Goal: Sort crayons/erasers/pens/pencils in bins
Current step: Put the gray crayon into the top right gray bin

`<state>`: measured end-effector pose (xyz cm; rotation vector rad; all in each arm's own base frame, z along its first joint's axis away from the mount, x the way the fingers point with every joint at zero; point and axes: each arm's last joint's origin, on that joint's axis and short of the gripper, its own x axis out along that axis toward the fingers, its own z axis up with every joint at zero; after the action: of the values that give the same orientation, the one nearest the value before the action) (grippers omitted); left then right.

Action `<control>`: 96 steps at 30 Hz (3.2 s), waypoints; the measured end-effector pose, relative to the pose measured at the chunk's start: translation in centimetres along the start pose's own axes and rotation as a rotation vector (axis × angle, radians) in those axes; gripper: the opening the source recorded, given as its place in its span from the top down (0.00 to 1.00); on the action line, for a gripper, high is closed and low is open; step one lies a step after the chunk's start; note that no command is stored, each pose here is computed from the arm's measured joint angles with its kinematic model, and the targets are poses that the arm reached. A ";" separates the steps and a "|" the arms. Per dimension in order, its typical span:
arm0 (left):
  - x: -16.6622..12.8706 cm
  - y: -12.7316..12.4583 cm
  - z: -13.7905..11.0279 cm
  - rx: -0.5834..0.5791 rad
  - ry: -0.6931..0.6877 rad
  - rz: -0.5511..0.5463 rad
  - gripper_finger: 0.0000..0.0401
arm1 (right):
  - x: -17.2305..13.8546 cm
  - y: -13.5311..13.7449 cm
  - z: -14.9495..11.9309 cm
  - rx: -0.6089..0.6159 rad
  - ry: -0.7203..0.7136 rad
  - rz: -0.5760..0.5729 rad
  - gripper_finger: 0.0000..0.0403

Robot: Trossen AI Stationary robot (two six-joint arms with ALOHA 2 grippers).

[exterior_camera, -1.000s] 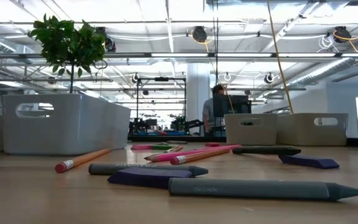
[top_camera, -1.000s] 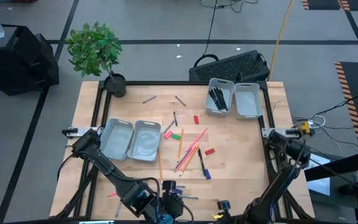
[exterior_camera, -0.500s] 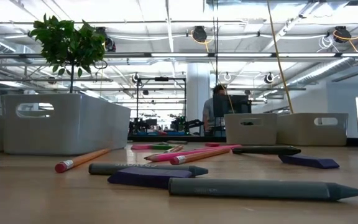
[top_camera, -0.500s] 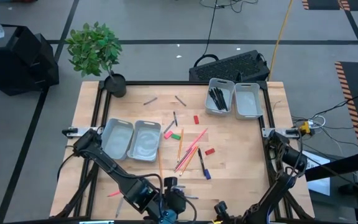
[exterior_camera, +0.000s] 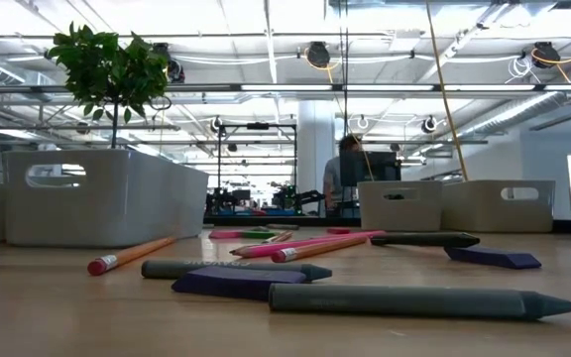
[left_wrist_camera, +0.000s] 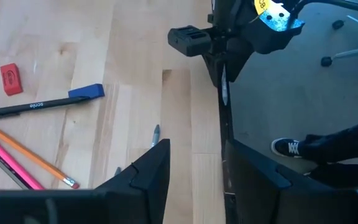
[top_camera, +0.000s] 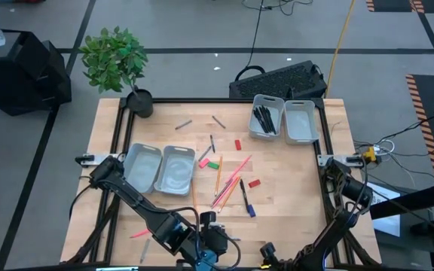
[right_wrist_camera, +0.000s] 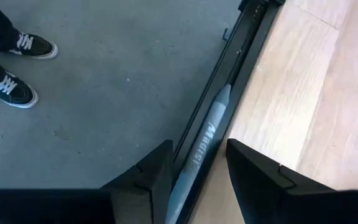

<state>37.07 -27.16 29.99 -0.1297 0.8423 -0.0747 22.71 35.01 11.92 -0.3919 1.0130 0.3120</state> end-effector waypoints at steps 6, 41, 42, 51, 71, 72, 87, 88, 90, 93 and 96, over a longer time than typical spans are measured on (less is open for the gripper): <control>0.0 0.0 0.0 -0.005 -0.001 -0.001 0.61 | -0.5 -0.6 0.2 0.000 0.000 -0.018 0.65; -9.5 0.8 2.0 -0.083 -0.134 -0.108 0.61 | -2.4 -7.5 1.6 0.314 0.112 -0.017 0.78; -10.2 0.9 2.0 -0.083 -0.141 -0.108 0.61 | -3.0 -8.4 1.9 0.346 0.105 -0.028 0.77; -13.2 1.1 1.3 -0.060 -0.154 -0.070 0.61 | -5.2 -15.6 -1.3 0.453 0.112 -0.012 0.65; -13.0 1.7 1.0 -0.039 -0.126 -0.010 0.61 | -1.8 -10.9 -3.4 0.215 0.027 0.126 0.67; -13.0 1.8 1.1 -0.043 -0.126 -0.007 0.61 | -1.5 -10.7 -3.6 0.194 0.041 0.126 0.67; -12.3 3.7 2.3 -0.088 -0.136 0.036 0.61 | -0.5 -9.7 -4.9 0.095 0.131 0.158 0.79; -12.2 3.9 2.5 -0.094 -0.137 0.041 0.61 | -0.4 -9.8 -4.9 0.107 0.140 0.166 0.81; -12.0 4.3 2.7 -0.105 -0.135 0.045 0.61 | -0.4 -10.0 -4.9 0.142 0.154 0.177 0.86; -11.7 5.2 3.2 -0.124 -0.130 0.050 0.61 | -0.3 -10.3 -5.1 0.195 0.190 0.181 0.92; -11.5 5.9 3.6 -0.139 -0.132 0.065 0.61 | -0.2 -10.7 -5.4 0.228 0.246 0.190 0.95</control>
<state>32.23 -19.67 40.00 -0.2356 0.7188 0.0535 23.06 23.07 11.37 -0.1289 1.3166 0.3194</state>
